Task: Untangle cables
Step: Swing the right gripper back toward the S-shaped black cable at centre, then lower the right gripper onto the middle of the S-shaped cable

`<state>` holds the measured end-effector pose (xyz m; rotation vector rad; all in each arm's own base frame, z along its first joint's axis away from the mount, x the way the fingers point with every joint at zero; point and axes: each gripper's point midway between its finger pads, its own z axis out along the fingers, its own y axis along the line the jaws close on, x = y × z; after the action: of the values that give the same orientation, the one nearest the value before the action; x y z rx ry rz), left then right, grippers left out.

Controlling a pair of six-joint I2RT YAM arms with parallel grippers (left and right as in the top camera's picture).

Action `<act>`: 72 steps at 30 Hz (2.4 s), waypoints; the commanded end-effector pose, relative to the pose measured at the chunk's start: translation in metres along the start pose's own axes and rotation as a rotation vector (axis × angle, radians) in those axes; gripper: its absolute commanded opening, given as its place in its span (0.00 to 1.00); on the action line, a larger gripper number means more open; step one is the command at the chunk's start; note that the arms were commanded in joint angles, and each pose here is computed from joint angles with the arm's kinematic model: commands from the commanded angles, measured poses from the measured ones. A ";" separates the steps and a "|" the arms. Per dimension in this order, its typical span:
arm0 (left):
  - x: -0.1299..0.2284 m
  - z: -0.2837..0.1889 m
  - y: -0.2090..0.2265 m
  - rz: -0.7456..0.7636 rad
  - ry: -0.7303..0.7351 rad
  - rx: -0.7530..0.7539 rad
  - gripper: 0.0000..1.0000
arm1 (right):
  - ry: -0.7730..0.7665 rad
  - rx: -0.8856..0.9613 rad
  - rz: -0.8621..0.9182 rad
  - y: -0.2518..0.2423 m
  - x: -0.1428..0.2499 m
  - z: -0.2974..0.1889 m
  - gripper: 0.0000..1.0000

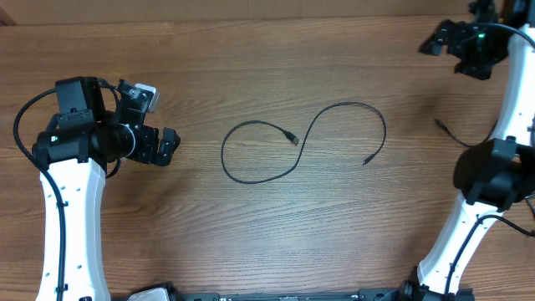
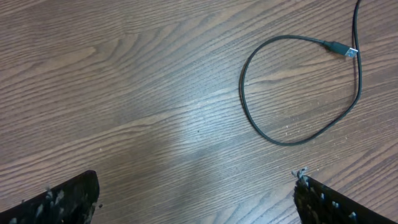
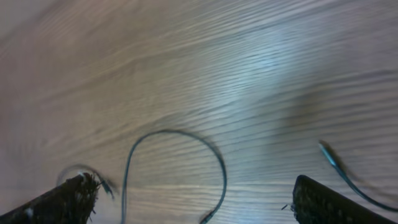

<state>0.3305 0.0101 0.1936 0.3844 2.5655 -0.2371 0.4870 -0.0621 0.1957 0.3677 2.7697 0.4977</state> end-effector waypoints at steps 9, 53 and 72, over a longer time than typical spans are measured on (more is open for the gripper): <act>-0.002 0.000 -0.001 0.009 -0.009 0.013 1.00 | 0.096 -0.049 -0.174 0.080 0.030 0.027 1.00; -0.002 0.000 0.000 0.009 -0.008 0.011 1.00 | 0.237 0.242 -0.056 0.170 0.126 0.075 1.00; -0.002 0.000 0.000 0.009 -0.008 0.011 1.00 | 0.358 0.386 -0.002 0.167 0.196 0.145 0.93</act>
<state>0.3305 0.0101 0.1934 0.3844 2.5658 -0.2373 0.3895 0.1922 0.0859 0.3526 3.2177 0.0566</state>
